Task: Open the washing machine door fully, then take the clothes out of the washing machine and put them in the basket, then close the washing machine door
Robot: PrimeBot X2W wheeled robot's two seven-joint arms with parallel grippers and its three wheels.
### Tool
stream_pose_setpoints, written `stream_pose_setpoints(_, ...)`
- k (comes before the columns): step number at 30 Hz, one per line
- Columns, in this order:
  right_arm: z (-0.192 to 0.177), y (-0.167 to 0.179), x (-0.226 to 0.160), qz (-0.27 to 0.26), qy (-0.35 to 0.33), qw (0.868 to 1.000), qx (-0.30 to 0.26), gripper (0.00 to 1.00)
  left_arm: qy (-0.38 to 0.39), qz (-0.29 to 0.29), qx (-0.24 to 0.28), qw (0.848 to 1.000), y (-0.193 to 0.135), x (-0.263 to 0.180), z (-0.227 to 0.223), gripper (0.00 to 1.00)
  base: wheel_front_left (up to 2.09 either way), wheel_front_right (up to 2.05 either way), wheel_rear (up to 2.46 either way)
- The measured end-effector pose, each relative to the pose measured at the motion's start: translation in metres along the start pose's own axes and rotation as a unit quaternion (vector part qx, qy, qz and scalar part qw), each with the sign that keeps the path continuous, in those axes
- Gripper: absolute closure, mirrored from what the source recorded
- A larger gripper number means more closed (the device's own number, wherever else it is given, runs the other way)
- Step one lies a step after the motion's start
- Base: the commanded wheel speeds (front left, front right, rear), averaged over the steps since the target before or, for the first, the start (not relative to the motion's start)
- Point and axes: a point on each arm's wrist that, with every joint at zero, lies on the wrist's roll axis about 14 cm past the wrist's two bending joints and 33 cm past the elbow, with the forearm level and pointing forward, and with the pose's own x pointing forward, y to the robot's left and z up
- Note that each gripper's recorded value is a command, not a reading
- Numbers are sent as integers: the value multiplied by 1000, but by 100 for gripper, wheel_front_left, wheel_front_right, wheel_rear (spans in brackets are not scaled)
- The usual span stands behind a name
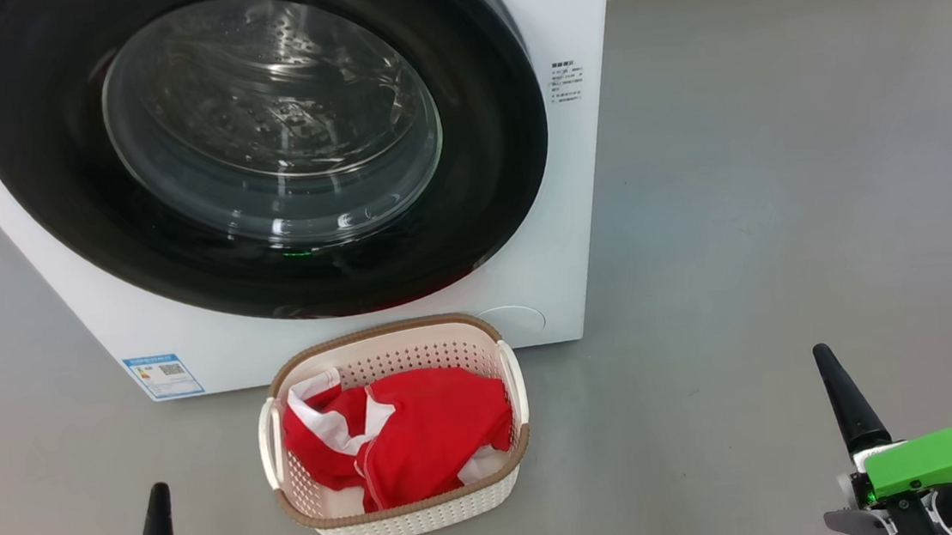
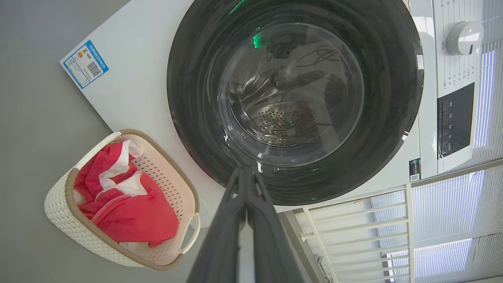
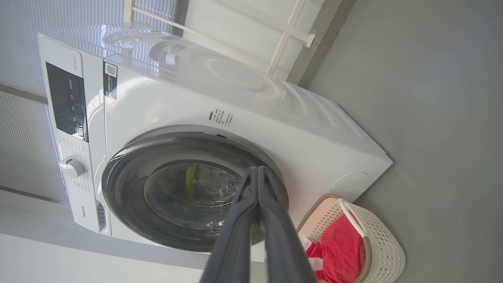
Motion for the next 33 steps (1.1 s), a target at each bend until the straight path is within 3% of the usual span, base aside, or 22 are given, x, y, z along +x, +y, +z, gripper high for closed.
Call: stream_pose_setpoints(33, 8, -4, -6, 2, -13, 985, 174, 100, 6, -16, -163, 987, -9, 9, 2, 100, 0, 0, 0)
